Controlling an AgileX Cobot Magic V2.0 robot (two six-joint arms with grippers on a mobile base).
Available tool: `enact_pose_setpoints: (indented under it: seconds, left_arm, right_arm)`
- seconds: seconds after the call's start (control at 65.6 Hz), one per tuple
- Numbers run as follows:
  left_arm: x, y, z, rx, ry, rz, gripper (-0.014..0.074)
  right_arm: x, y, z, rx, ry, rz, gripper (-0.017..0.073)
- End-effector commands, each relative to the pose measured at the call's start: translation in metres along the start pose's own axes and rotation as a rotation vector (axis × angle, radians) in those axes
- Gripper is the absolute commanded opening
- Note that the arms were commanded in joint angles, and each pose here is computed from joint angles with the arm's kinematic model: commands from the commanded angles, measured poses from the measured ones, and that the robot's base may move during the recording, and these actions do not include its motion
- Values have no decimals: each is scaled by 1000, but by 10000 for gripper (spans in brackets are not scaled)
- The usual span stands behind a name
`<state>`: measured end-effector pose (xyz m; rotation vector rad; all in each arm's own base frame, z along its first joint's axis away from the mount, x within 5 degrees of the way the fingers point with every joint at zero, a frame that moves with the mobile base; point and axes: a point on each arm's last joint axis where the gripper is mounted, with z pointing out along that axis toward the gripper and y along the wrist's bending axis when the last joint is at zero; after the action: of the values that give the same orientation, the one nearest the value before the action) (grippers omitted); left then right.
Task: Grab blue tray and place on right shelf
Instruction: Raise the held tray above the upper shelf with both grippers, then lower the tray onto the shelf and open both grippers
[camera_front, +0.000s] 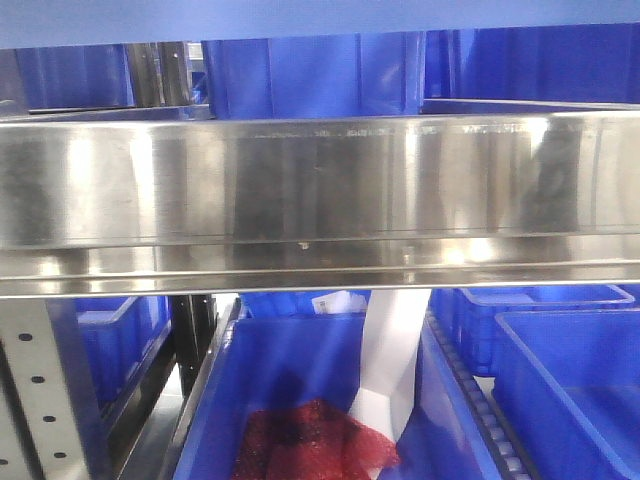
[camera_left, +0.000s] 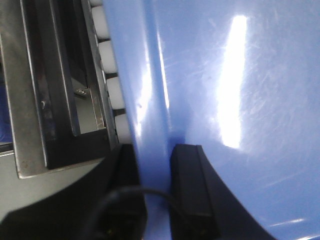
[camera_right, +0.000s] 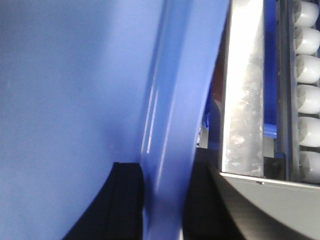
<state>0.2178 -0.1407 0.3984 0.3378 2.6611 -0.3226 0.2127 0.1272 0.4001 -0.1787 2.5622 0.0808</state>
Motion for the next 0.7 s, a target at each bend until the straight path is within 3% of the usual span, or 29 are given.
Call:
enact_pose_setpoints:
  seconds: [0.0, 0.168, 0.366, 0.686]
  left_arm:
    - [-3, -12, -22, 121, -32, 37, -48]
    - [-35, -16, -24, 94, -109, 52, -48]
    - [-80, -23, -1, 64, -140, 63, -48]
    - [-108, -1, 75, -14, 6, -3, -48]
  right_arm:
    - [-13, 5, -25, -101, -146, -23, 57]
    - [-35, -14, -35, -56, -222, 25, 57]
    - [-66, -36, -12, 6, -205, 30, 57]
    - [-88, -26, 73, 0, -78, -1, 57]
